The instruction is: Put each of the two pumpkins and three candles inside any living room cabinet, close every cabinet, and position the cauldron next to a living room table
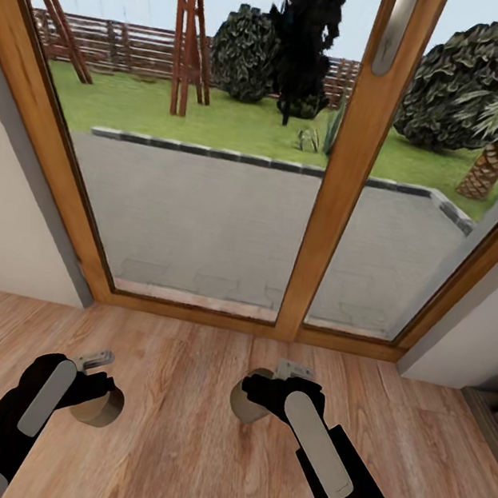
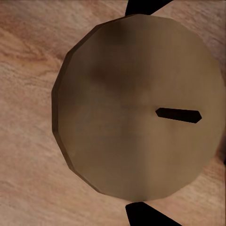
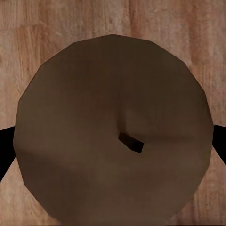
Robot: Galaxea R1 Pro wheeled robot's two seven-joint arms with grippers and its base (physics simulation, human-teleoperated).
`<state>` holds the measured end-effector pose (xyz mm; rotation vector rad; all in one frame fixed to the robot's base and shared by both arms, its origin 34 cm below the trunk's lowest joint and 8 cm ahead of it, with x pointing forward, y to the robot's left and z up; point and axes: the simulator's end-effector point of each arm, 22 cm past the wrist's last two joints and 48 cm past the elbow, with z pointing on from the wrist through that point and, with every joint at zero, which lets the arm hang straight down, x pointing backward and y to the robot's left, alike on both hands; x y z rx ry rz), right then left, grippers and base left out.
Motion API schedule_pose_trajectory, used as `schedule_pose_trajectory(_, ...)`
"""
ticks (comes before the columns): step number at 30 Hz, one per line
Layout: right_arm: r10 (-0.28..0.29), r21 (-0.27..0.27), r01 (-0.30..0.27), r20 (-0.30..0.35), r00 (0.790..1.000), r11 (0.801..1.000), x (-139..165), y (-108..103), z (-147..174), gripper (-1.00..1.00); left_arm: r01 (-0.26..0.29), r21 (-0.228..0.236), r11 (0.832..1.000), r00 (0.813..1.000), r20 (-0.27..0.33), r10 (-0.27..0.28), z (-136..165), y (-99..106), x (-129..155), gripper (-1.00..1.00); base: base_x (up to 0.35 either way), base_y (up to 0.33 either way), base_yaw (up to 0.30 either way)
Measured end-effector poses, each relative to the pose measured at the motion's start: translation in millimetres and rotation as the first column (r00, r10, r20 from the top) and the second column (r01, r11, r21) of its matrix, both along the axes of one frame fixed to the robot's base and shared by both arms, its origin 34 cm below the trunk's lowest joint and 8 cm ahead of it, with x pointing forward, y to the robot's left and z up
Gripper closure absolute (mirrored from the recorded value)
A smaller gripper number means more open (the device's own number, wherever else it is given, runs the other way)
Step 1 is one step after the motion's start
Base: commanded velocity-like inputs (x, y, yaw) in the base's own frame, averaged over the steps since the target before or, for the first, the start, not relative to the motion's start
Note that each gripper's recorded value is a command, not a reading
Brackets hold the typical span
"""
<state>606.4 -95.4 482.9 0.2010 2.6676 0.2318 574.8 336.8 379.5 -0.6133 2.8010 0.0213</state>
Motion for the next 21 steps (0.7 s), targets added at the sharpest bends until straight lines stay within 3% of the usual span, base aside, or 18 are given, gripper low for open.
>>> schedule_pose_trajectory(21,0.001,0.008,0.0,-0.019,1.0,1.0,9,2,36,1.0,-0.001,0.001,1.0,1.0,-0.021,0.001,36,1,6,1.0,0.0,0.0,0.0)
